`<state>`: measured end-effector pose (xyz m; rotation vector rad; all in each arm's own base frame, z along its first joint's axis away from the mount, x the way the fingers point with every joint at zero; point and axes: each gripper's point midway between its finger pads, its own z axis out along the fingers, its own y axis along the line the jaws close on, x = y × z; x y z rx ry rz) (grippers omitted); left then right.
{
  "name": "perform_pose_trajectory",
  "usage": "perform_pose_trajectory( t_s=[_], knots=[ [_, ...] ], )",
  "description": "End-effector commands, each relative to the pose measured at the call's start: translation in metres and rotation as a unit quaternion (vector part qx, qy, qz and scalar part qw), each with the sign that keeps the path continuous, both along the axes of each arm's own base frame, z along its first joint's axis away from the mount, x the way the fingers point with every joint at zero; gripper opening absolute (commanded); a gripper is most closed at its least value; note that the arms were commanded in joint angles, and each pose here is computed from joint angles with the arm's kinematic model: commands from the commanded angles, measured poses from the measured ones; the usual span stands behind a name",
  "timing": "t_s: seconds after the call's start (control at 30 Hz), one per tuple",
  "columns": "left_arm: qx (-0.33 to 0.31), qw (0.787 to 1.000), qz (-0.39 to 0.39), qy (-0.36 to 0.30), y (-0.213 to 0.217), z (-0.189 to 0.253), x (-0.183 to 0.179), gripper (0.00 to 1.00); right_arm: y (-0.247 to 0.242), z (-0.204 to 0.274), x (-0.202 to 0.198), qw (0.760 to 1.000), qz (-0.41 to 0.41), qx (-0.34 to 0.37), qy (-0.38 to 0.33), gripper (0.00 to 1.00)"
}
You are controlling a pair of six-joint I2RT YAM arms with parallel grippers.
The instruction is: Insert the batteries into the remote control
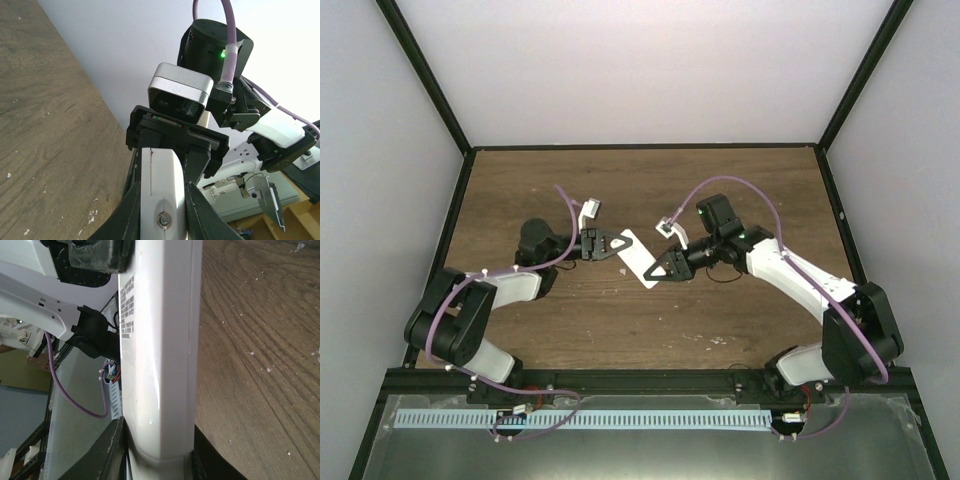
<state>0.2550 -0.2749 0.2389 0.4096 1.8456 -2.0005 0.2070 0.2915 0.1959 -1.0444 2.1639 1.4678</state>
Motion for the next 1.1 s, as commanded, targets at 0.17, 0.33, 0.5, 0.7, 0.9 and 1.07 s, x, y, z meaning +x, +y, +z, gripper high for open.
perform_pose_trajectory(
  t_s=[0.17,0.33,0.5,0.7,0.9,1.07],
  knots=[
    [0.011,0.998,-0.058,-0.033,-0.013,0.016,-0.031,0.24,0.007,0.006,0.034,0.996,-0.036,-0.013,-0.077,0.06],
    [0.029,0.998,-0.051,-0.038,-0.013,0.011,-0.030,0.45,0.003,0.005,0.037,0.995,-0.048,-0.024,-0.087,0.01],
    [0.061,0.996,-0.033,-0.048,-0.010,0.003,-0.028,0.53,-0.001,0.004,0.038,0.993,-0.058,-0.035,-0.096,0.01],
    [0.082,0.993,0.082,-0.036,0.022,-0.004,0.004,0.66,-0.020,-0.015,0.055,0.981,-0.123,-0.105,-0.105,0.01],
    [0.145,0.962,0.228,-0.022,0.065,-0.016,0.034,0.69,-0.080,-0.042,0.098,0.913,-0.280,-0.266,-0.133,0.01],
    [0.222,0.922,0.317,-0.014,0.094,-0.021,0.048,0.68,-0.129,-0.048,0.125,0.830,-0.377,-0.380,-0.157,0.01]
  ],
)
